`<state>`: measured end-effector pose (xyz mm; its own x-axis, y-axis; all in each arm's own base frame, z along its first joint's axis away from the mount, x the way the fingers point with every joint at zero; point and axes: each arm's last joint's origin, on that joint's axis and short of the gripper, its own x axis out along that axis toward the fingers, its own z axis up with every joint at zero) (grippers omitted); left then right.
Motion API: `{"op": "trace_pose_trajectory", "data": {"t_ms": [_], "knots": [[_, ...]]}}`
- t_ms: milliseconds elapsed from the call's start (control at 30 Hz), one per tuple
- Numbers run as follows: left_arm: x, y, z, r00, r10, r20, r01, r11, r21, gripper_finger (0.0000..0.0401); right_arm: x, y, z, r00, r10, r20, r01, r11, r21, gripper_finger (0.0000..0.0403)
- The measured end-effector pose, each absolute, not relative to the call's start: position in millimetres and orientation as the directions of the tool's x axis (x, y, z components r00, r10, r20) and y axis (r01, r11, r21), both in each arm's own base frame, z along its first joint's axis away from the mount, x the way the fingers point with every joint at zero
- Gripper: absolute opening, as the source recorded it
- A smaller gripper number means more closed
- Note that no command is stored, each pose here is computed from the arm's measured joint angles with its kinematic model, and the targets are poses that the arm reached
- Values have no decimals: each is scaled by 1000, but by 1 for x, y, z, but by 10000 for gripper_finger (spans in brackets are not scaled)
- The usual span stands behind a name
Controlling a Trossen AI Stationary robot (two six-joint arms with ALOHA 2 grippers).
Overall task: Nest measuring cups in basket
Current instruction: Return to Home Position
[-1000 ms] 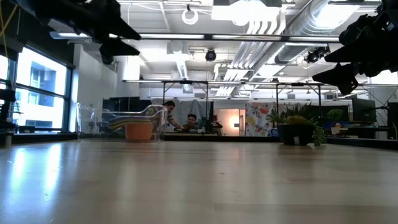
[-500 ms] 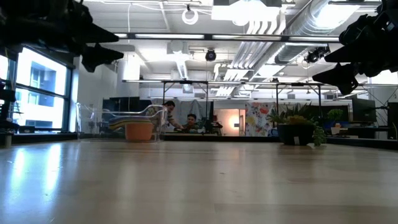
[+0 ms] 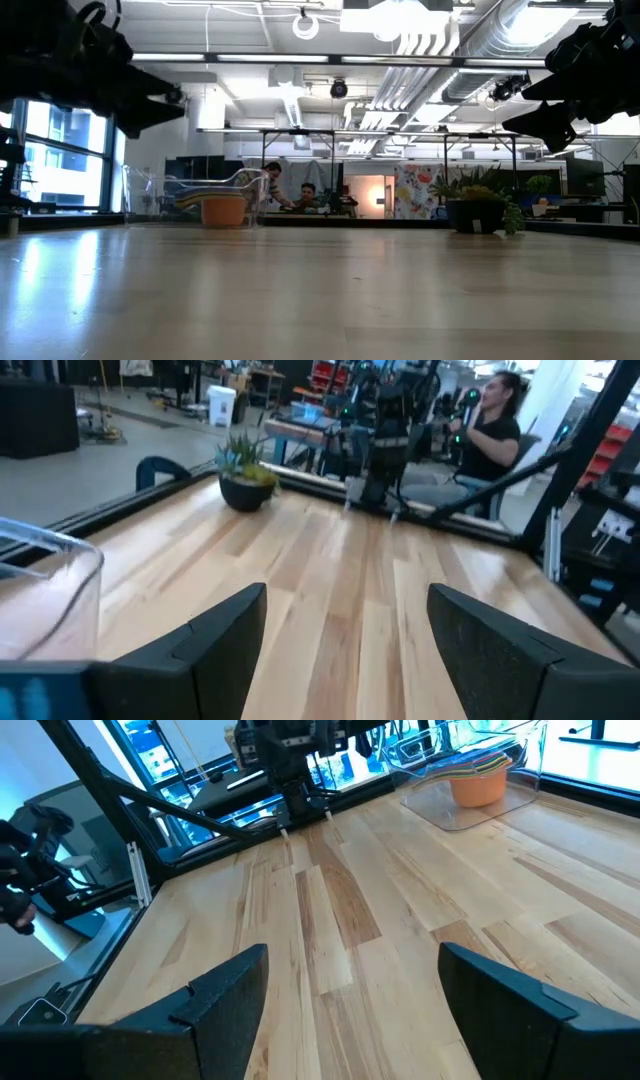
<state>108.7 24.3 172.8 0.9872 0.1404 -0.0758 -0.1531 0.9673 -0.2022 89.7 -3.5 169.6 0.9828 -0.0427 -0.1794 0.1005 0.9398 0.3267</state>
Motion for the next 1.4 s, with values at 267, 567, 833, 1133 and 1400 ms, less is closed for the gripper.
{"op": "trace_pose_trajectory", "data": {"t_ms": [267,567,833,1133,1400], "knots": [[108,23,157,983,134,-125,-154,974,-166,266,90,-3,170,983,-43,-179,101,940,327,284],[107,25,150,964,178,-196,-178,984,19,266,90,-3,170,983,-43,-179,100,940,327,284],[107,25,150,964,179,-195,-188,982,-28,266,90,-3,170,983,-42,-179,100,940,327,284],[107,25,150,964,179,-195,-189,981,-34,266,90,-3,170,983,-43,-180,100,940,327,284],[107,25,150,964,179,-195,-189,981,-34,266,90,-3,170,983,-43,-180,100,940,327,284]]}}
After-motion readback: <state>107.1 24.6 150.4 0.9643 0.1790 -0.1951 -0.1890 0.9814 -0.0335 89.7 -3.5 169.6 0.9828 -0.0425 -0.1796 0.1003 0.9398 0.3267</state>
